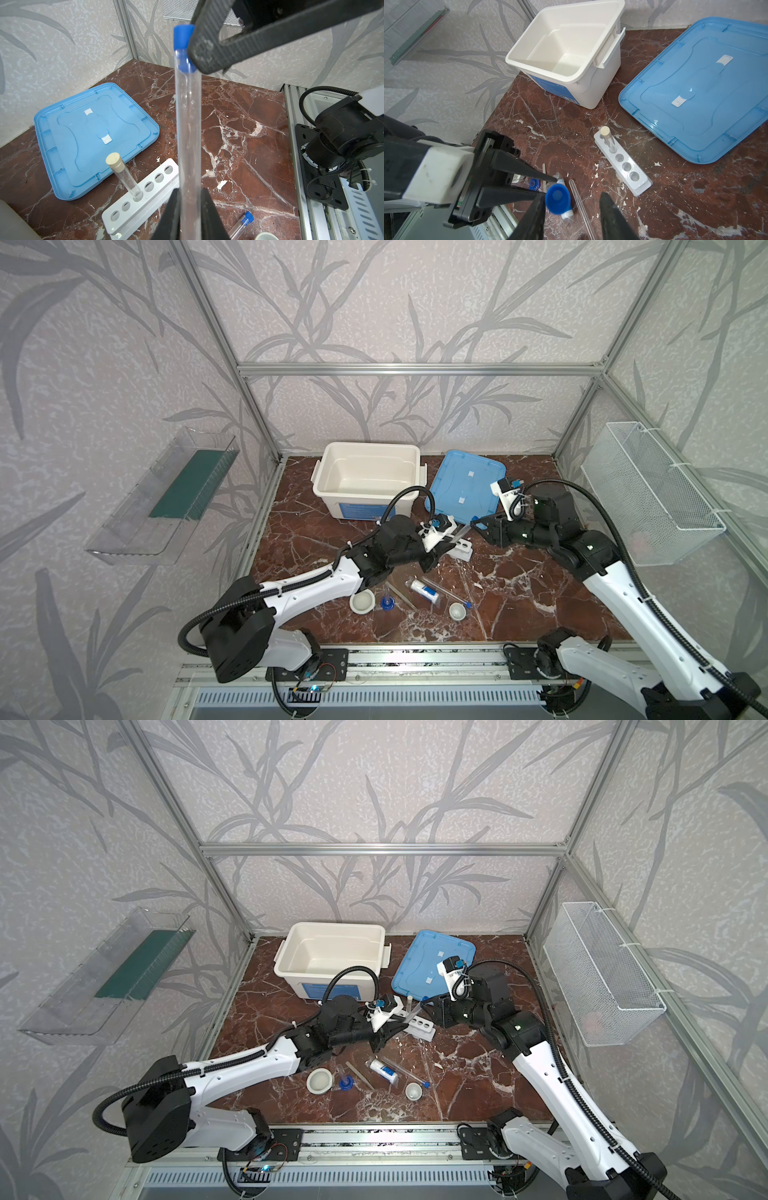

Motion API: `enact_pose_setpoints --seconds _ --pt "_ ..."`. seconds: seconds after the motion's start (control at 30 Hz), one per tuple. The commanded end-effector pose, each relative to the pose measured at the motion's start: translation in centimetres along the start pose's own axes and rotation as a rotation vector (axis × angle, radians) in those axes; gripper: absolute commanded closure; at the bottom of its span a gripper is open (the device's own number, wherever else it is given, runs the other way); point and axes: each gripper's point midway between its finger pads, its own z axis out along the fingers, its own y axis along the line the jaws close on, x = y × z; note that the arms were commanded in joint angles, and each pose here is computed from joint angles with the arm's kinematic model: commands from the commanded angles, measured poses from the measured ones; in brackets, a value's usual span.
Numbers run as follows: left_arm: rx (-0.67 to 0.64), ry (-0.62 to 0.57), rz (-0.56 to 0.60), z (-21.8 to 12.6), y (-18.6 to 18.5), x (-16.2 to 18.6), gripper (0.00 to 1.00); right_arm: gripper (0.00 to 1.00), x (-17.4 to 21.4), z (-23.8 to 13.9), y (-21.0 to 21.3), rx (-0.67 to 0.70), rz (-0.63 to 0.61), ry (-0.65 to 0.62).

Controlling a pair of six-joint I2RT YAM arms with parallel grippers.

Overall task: Organize the chemistry lab equipment
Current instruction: 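Raise the tube upright with the left gripper while the right gripper reaches its cap, then grasp the tube's blue cap with the right gripper while the left gripper releases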

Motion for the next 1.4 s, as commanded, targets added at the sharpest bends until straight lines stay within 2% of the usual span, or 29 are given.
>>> enact_pose_setpoints --seconds 0.0,0.23,0.5,0.73,1.03,1.07,1.27,1.33,1.37 --pt "0.029 -0.037 0.006 -0.4 -0.7 -1.1 0.82 0.59 -1.5 -0.1 1.2 -0.036 -0.021 -0.041" --pt "0.029 -0.041 0.010 -0.5 -0.7 -1.3 0.82 0.67 -1.2 0.4 1.7 -0.051 -0.019 -0.035" --pt "0.022 -0.038 0.013 -0.3 -0.6 -1.1 0.82 0.83 -1.0 0.3 1.8 -0.051 -0.022 -0.029" --pt "0.012 -0.036 0.011 -0.3 -0.4 -1.1 0.79 0.88 -0.9 0.3 1.9 -0.050 -0.022 -0.025" --pt "-0.054 -0.039 -0.006 -0.7 0.6 -1.3 0.40 0.91 -1.1 0.2 0.7 0.035 -0.045 -0.011" --pt "-0.082 -0.041 -0.014 -0.9 1.0 -1.5 0.34 0.91 -1.2 0.2 0.4 0.058 -0.055 -0.004" --pt "-0.279 -0.002 -0.073 -3.4 4.4 -1.4 0.21 0.92 -1.8 0.6 -1.5 0.224 -0.149 0.017" --pt "-0.310 0.019 -0.091 -4.5 5.1 -0.8 0.09 0.94 -2.3 0.9 -1.6 0.231 -0.152 -0.009" --pt "-0.336 0.033 -0.103 -5.1 5.5 -0.5 0.06 0.94 -2.5 1.1 -1.5 0.225 -0.155 -0.020"
